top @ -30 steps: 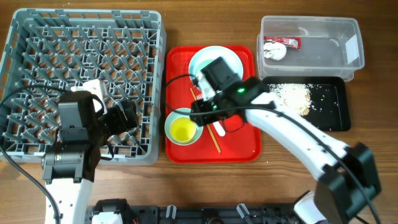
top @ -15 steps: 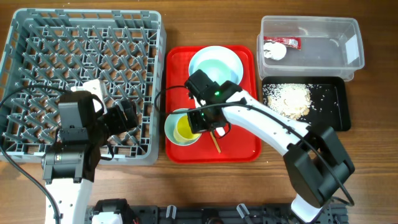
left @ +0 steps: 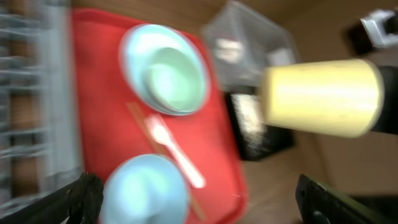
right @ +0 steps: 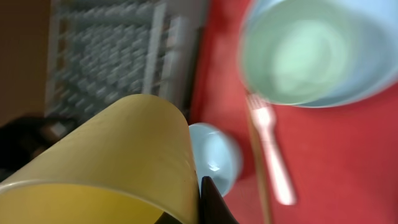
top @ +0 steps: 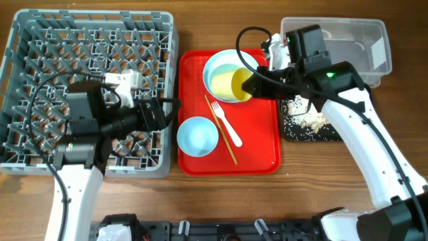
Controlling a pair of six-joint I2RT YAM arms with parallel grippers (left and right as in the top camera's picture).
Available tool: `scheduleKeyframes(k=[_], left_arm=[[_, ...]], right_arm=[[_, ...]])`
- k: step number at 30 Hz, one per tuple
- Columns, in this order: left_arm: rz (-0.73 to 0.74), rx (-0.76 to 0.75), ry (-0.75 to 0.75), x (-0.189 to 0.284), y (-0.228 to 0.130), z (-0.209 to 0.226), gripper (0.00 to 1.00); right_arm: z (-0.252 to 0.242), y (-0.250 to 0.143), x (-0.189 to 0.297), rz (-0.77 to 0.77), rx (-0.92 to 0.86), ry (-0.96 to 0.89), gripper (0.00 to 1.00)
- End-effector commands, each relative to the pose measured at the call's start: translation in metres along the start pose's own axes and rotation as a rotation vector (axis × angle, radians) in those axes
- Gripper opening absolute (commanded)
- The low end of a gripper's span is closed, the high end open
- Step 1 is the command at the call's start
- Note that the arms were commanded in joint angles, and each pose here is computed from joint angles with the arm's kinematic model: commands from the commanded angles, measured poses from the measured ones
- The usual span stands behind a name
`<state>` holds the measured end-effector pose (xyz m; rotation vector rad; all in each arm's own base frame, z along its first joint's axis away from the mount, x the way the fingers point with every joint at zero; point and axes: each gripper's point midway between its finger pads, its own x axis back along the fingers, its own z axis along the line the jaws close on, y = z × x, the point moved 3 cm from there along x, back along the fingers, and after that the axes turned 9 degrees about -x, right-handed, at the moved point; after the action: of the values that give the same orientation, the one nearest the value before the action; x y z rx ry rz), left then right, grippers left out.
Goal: Sort waste into correct bins and load items into the dishwasher rack
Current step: 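Hand the yellow cup from the right gripper to the left gripper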
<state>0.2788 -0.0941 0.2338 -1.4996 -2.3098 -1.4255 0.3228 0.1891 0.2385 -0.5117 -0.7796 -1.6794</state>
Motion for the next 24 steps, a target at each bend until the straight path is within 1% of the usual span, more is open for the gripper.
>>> scheduleKeyframes(k=[1,3,7,11,18,21,22,23,24], left_arm=[[0.009,-0.086,-0.445,0.000,0.013,-0.050,1.00],[0.007,-0.113,-0.529,-0.001,0.016,-0.055,1.00],[0.005,-0.082,-0.541,-0.007,0.024,-0.051,1.00],[-0.001,-0.117,-0.576,-0.009,0.029,-0.062,1.00],[-0.016,-0.220,-0.666,-0.013,0.036,-0.097,1.00],[-0.006,-0.227,-0.692,-0.015,0.035,-0.106,1.00],[-0.003,-0.229,-0.701,-0.015,0.035,-0.110,0.97],[0.000,-0.228,-0.709,-0.015,0.035,-0.113,0.90],[0.004,-0.224,-0.715,-0.016,0.035,-0.115,0.87]], right_arm=[[0.033,-0.018,-0.002,0.140,0.088,0.236,0.04],[0.041,-0.023,0.001,0.171,0.086,0.295,0.04],[0.057,-0.030,0.009,0.226,0.093,0.416,0.05],[0.073,-0.034,0.019,0.266,0.124,0.549,0.05],[0.078,-0.038,0.017,0.286,0.125,0.558,0.04],[0.079,-0.039,0.017,0.285,0.128,0.559,0.04],[0.079,-0.038,0.017,0.284,0.130,0.560,0.04],[0.079,-0.038,0.017,0.283,0.132,0.561,0.04],[0.079,-0.038,0.017,0.282,0.133,0.561,0.04]])
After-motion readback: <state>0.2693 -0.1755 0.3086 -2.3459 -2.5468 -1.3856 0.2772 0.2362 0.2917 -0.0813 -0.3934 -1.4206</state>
